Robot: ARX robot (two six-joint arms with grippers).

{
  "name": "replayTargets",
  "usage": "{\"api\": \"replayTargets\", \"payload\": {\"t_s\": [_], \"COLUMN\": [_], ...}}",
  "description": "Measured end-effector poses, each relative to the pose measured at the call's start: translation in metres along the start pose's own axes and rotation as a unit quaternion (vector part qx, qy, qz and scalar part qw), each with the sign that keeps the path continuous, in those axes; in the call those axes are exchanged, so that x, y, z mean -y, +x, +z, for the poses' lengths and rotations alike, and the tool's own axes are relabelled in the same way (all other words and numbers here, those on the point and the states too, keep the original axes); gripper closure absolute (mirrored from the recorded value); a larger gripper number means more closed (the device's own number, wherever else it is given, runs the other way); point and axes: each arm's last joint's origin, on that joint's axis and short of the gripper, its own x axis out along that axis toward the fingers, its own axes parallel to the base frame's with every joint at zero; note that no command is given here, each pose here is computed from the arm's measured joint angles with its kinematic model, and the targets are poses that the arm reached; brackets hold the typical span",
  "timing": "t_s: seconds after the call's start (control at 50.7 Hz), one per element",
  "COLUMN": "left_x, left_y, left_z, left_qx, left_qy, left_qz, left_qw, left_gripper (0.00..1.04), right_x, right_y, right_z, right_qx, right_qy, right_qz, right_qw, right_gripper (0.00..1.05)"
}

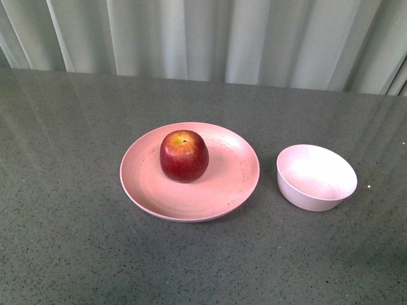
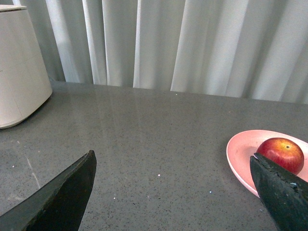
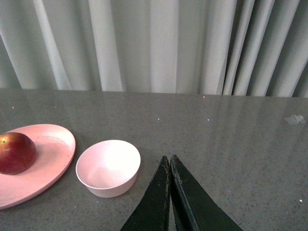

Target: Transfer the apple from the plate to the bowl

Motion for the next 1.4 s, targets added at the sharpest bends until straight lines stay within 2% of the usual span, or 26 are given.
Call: {"api": "replayTargets", "payload": {"t_s": [0.059,0.335,0.454,0.532,0.611,0.651,0.73,0.868,1.104,1.4], "left_x": [0.000,0.000,0.000,0.003,0.010,0.014,0.025,0.040,0.081,0.119], "left_y": [0.000,0.000,0.000,0.005,0.020,0.028,0.060,0.094,0.173,0.235], "left_z": [0.000,0.000,0.000,0.001,0.008,0.011,0.018,0.016,-0.014,-0.028], "left_qx": [0.000,0.000,0.000,-0.114,-0.162,-0.169,-0.181,-0.196,-0.266,-0.276], "left_qy": [0.000,0.000,0.000,-0.075,-0.125,-0.137,-0.148,-0.144,-0.114,-0.088], "left_qz": [0.000,0.000,-0.001,-0.112,-0.180,-0.190,-0.195,-0.201,-0.214,-0.231], "left_qw": [1.000,1.000,1.000,0.984,0.962,0.957,0.953,0.949,0.933,0.929], "left_gripper": [0.09,0.09,0.09,0.09,0.09,0.09,0.09,0.09,0.09,0.09], "right_x": [0.000,0.000,0.000,0.000,0.000,0.000,0.000,0.000,0.000,0.000], "right_y": [-0.007,-0.011,-0.011,-0.011,-0.011,-0.011,-0.011,-0.011,-0.011,-0.011], "right_z": [-0.004,-0.003,-0.003,-0.003,-0.003,-0.003,-0.002,-0.002,-0.002,-0.002], "right_qx": [-0.016,-0.002,-0.002,-0.002,-0.002,-0.002,-0.002,-0.002,-0.002,-0.002], "right_qy": [0.000,0.000,0.000,0.000,0.000,0.000,0.000,0.000,0.000,0.000], "right_qz": [0.000,0.000,0.000,0.001,0.001,0.001,0.001,0.001,0.001,0.001], "right_qw": [1.000,1.000,1.000,1.000,1.000,1.000,1.000,1.000,1.000,1.000], "right_gripper": [1.03,1.03,0.77,0.61,0.49,0.44,0.26,0.08,0.09,0.09]}}
